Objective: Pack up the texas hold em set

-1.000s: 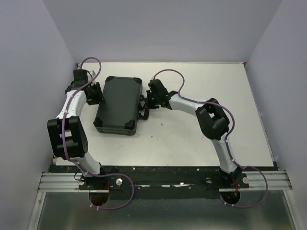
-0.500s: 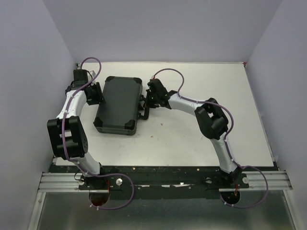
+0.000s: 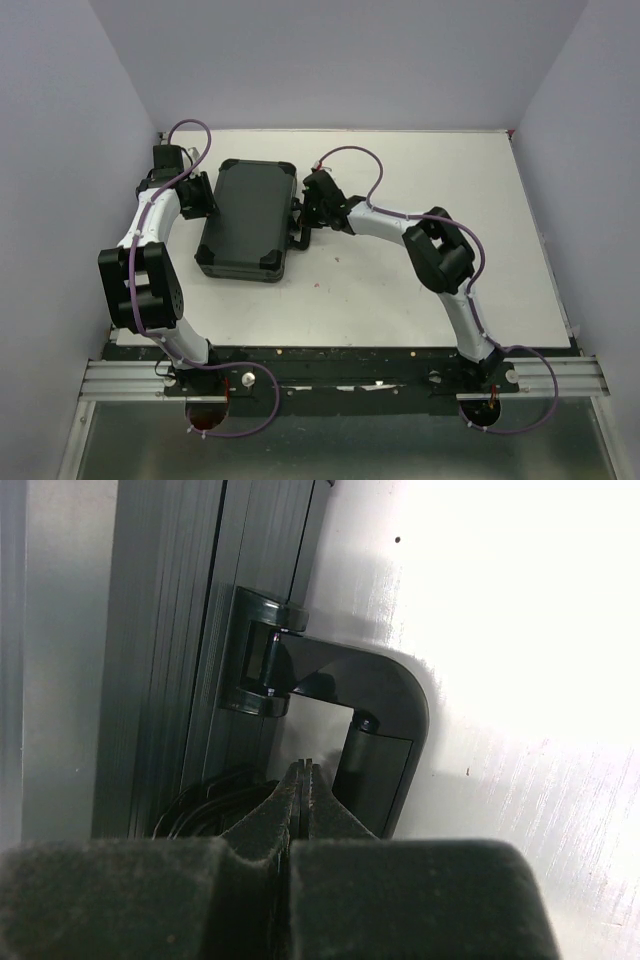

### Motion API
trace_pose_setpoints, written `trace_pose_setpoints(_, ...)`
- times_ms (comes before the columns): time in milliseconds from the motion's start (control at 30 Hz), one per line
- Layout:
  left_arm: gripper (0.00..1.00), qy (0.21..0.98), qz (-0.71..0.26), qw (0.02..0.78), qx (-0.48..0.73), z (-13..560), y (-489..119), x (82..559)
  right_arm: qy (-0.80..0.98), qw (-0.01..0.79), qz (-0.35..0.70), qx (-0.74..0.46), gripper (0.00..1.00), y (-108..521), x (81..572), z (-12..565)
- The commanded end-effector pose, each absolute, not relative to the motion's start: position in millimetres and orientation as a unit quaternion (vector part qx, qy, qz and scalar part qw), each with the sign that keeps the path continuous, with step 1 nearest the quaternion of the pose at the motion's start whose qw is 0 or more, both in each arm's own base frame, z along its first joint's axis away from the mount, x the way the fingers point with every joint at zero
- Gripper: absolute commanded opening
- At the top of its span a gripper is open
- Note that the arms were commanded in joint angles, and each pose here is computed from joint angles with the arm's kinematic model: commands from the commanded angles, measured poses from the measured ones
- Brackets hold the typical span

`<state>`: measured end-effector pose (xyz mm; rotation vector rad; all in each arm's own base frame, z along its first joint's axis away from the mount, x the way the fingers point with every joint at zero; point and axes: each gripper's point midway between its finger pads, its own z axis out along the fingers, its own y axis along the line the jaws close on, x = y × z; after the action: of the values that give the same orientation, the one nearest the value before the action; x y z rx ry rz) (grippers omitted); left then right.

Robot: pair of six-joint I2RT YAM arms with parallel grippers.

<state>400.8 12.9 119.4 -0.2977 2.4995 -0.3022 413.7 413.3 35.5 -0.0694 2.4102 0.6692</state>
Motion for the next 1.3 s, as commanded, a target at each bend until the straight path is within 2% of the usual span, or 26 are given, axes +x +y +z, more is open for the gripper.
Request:
trace_pose_setpoints(0,0.45,0.941,-0.148,0.287,-0.100,119.2,-6.5,399.0,0.961,0.213,0.167,-0.054,0.01,392.3,341.6,-31.4)
trace_pose_setpoints(433,0.45,0.941,-0.158,0.283,-0.102,116.7,-10.3,396.7,0.956,0.216,0.199,-0.001,0.01,418.1,296.0,-45.4)
trace_pose_setpoints(600,0.45,0.941,-0.161,0.278,-0.103,114.5,-12.1,391.1,0.954,0.235,0.186,0.011,0.01,419.1,297.0,-45.0)
trace_pose_setpoints(700,0.46,0.936,-0.160,0.297,-0.100,125.3,-12.4,389.8,0.949,0.265,0.171,-0.011,0.01,412.3,308.3,-26.1)
trace_pose_setpoints(1000,0.61,0.923,-0.159,0.337,-0.090,151.9,-13.0,386.8,0.937,0.296,0.184,-0.034,0.17,380.8,334.0,30.0)
trace_pose_setpoints(1133,0.77,0.912,-0.164,0.367,-0.079,170.4,-15.4,383.9,0.930,0.300,0.205,-0.050,0.26,379.6,332.9,48.5)
trace_pose_setpoints(1267,0.88,0.891,-0.156,0.421,-0.067,200.1,-14.4,377.5,0.923,0.306,0.227,-0.060,0.33,368.2,328.9,62.1)
